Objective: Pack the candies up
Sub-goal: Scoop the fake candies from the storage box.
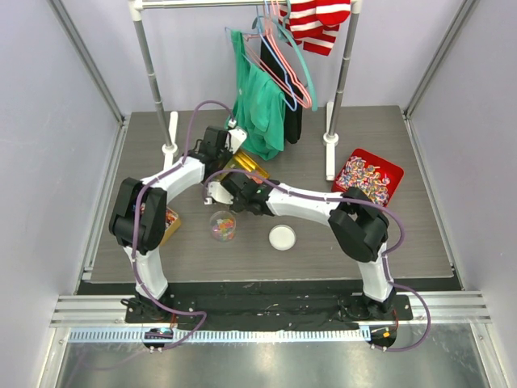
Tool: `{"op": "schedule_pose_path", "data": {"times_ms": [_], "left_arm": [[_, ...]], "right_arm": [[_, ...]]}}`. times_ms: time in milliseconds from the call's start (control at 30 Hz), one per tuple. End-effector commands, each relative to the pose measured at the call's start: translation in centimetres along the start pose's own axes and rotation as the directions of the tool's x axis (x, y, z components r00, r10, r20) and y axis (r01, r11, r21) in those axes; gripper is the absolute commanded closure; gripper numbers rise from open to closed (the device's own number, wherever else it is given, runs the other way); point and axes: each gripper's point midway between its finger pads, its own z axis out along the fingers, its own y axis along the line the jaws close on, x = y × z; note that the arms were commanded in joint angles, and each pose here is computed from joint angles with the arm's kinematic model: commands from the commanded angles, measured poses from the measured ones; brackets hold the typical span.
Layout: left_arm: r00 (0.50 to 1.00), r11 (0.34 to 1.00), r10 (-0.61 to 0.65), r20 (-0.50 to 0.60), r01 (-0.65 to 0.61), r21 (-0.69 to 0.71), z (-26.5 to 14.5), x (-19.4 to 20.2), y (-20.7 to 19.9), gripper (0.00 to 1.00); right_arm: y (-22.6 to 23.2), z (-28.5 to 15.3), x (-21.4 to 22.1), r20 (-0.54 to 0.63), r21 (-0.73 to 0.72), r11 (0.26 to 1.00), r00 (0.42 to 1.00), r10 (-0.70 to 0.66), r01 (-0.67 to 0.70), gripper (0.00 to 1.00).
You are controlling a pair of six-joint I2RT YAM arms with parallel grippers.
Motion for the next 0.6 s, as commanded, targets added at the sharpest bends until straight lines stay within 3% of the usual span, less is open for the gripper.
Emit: {"op": "schedule_pose_path", "data": {"times_ms": [0, 333, 567], "left_arm": [[0.991, 0.996, -0.087, 0.104, 0.089, -0.019, -0.5, -3.2, -0.4, 1.0], [0.987, 0.99, -0.143, 0.077, 0.144, -0.002, 0.7, -1.9, -0.7, 1.0], [0.984, 0.985, -0.169, 0.05, 0.17, -0.011, 1.6, -0.8, -0.1, 1.0]], "right_arm": [[0.6, -1.5, -3.1, 0.174, -0.04, 0.988, 0.973, 0.151, -0.146, 0.99], [-2.8, -3.7, -1.4, 0.238, 0.046, 0.95, 0.927, 0.289, -0.308, 0.99], [-3.7, -4.9, -0.4, 0.253, 0.057, 0.941, 0.916, 0.311, -0.335, 0.99]]}}
